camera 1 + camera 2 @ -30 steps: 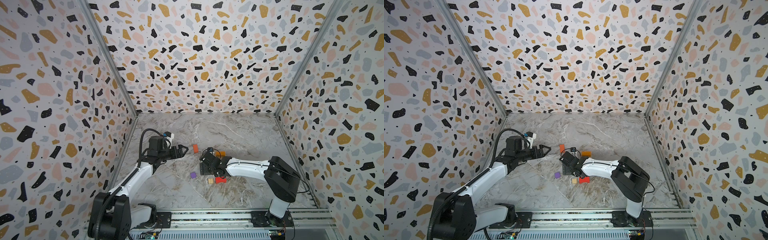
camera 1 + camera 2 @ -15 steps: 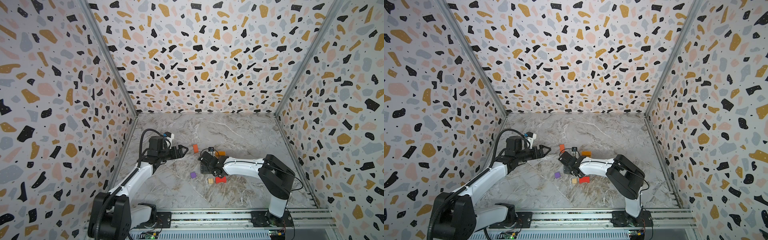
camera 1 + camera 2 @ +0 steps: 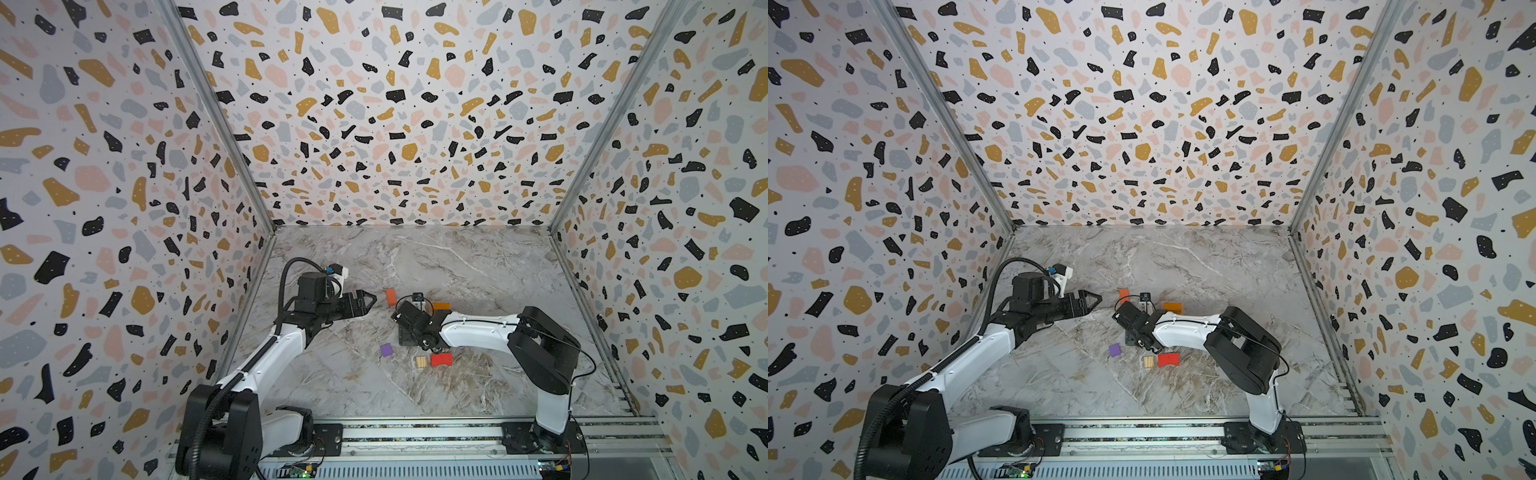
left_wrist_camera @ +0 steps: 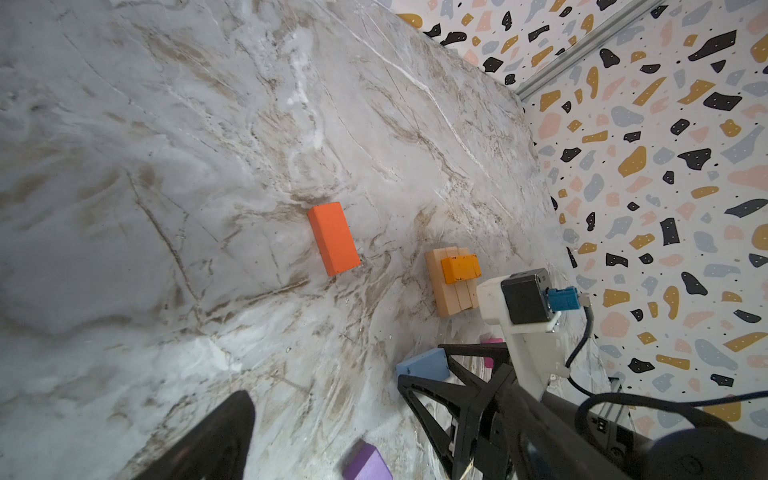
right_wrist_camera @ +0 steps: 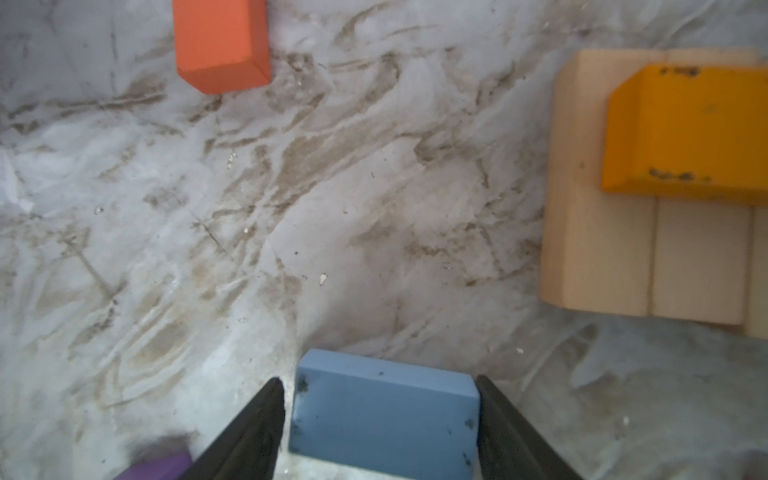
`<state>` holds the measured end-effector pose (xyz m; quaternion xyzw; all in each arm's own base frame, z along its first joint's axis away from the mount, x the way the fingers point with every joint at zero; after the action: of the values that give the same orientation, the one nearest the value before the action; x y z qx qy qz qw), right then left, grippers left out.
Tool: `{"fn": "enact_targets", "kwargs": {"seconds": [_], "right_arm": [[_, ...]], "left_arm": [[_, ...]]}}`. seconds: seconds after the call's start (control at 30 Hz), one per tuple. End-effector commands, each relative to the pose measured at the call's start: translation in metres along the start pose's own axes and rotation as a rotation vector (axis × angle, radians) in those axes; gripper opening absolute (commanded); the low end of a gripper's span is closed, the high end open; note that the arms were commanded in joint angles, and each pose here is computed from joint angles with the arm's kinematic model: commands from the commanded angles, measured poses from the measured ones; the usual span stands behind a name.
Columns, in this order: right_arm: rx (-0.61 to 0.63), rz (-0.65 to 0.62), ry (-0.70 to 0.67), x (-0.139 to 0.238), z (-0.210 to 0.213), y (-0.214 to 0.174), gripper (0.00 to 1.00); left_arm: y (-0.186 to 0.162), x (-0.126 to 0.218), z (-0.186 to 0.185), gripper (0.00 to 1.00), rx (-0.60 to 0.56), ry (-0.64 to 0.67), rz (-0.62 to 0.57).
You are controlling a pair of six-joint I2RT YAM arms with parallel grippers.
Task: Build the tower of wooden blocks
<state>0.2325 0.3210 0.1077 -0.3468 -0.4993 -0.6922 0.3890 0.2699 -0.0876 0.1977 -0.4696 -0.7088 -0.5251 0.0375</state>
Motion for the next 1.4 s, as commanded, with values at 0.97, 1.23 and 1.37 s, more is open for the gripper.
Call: {"fn": "enact_targets", "kwargs": {"seconds": [0.97, 1.23, 1.37], "right_arm": [[0.099, 0.025, -0.039, -0.001, -0.002, -0.006, 0.71], [0.106, 0.024, -0.054, 0.0, -0.008, -0.008, 0.67], [0.105, 0.019, -0.06, 0.002, -0.009, -0.007, 0.63]], "left_arm": [[0.005, 0.003, -0.004, 0.94, -0.036, -0.001, -0.025], [0.006, 0.003, -0.004, 0.94, -0.036, 0.0, -0.025], [0.006, 0.003, -0.004, 0.94, -0.038, 0.001, -0.026]]}}
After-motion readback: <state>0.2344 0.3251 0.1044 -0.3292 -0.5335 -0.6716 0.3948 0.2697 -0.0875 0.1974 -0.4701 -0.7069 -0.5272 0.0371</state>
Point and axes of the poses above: each gripper's point midway between its finger pads, its own x axis back along the fingers, its own z axis along the line the jaws close on, y = z × x, the point moved 9 cm from there along x, back along the fingers, and after that the axes turned 14 degrees about -x, right-handed, at the moved point
